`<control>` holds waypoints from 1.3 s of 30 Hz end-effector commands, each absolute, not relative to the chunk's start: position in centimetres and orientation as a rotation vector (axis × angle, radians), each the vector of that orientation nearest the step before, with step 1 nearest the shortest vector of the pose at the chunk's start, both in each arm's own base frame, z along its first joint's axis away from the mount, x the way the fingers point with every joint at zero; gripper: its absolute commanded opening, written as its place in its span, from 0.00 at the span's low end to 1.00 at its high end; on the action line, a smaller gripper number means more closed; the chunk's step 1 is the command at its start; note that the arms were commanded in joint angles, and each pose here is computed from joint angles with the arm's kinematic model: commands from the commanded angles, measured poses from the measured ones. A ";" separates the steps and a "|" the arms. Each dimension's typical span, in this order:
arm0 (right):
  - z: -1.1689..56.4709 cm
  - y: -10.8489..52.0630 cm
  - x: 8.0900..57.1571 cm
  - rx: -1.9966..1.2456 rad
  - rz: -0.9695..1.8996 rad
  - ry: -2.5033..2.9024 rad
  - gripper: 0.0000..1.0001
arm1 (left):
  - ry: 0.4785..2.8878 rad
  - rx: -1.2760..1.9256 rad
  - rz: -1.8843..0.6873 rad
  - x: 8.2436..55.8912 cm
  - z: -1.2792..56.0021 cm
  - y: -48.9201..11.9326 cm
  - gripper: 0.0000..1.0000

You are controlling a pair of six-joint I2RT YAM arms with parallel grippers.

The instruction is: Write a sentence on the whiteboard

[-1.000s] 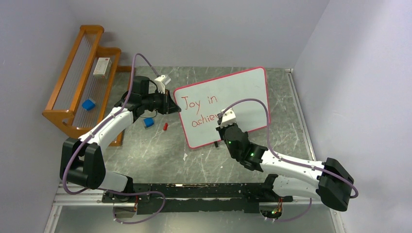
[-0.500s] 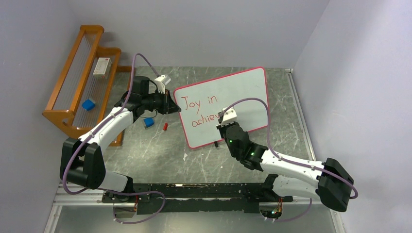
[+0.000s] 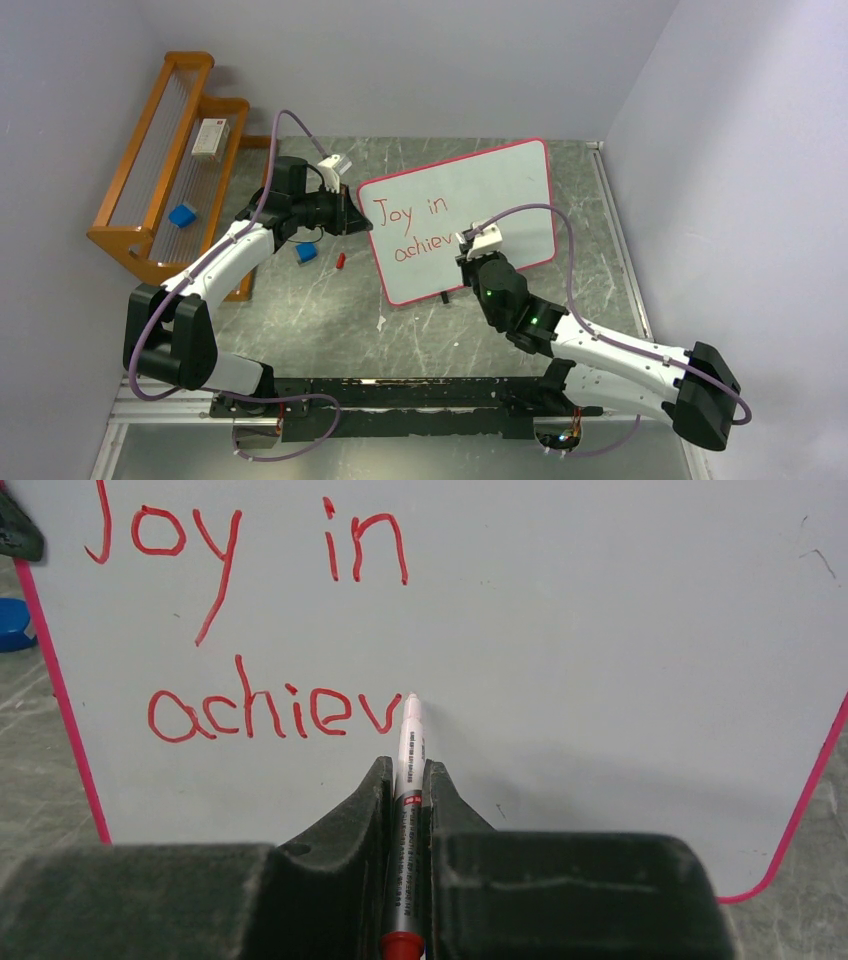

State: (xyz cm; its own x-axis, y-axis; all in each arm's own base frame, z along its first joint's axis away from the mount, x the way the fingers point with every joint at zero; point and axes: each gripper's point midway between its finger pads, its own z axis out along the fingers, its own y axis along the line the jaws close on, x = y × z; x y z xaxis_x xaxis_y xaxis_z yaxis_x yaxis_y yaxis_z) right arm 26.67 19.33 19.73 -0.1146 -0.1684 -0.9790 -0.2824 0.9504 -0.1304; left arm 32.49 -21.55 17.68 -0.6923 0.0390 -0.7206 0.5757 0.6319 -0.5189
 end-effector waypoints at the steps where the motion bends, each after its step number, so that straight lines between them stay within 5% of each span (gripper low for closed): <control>1: 18.6 18.6 26.7 -0.317 0.080 1.721 0.00 | 2.225 0.443 -0.838 33.8 15.2 -19.4 0.05; 39: 17.6 18.2 28.0 -0.291 0.054 1.739 0.00 | 2.230 0.447 -0.842 33.8 15.0 -19.5 0.05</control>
